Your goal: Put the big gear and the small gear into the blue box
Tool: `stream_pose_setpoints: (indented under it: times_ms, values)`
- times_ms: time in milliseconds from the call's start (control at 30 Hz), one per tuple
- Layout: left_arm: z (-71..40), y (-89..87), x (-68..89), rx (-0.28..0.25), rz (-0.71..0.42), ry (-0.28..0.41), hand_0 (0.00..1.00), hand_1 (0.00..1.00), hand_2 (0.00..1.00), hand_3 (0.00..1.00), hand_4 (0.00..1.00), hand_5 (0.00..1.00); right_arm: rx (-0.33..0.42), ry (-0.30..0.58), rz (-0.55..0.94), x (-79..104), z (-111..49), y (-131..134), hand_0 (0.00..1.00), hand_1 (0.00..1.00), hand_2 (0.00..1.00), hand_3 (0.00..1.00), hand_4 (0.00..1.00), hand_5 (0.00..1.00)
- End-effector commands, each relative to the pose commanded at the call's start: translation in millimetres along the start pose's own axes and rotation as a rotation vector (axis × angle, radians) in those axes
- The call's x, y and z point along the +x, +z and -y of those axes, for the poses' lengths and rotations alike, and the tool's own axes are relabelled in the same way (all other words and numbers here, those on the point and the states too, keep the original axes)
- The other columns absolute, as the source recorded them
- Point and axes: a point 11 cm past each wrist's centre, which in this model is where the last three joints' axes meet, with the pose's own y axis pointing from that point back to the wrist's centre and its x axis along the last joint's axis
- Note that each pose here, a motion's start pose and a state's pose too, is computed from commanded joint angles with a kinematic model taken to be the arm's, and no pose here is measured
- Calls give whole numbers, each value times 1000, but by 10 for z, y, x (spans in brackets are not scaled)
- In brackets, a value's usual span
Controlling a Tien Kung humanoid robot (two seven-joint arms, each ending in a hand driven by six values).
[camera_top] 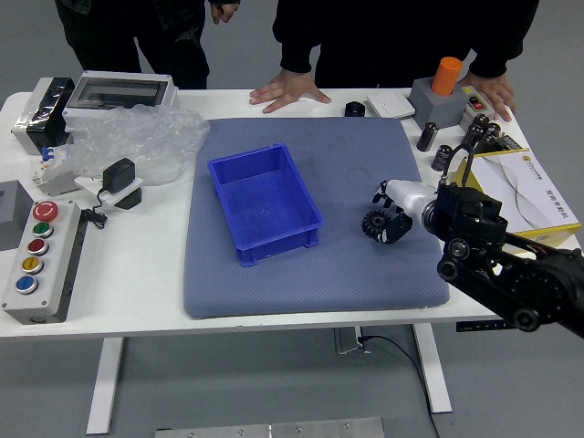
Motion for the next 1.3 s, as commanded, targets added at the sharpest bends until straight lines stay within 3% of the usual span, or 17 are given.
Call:
stream_pose_setpoints:
  times_ms: [967, 1000, 1167, 1200, 1300]
  values:
    - [5, 7, -27, 0, 2, -5, 815, 798, 806, 835, 623, 267, -29, 11, 26, -126, 101, -10, 720, 651, 710, 724, 830, 160]
    - [6, 6, -28, 0, 2, -5, 815, 798, 806, 835, 622, 267, -29, 13, 26, -128, 103, -8, 647, 591, 650, 642, 817, 174]
    - [7, -2, -29, 2, 2, -6, 815, 798, 806, 835, 622, 267, -34, 24, 34, -139, 112, -1, 647, 591, 650, 642, 817, 174]
    - [7, -3, -30, 2, 3, -6, 815, 798, 806, 836, 622, 265, -35, 26, 36, -141, 114, 1, 640, 525, 570, 596, 795, 179]
    - [7, -4, -30, 2, 3, -6, 815, 798, 806, 836, 622, 265, -38, 35, 39, -142, 118, 7, 640, 525, 570, 596, 795, 179]
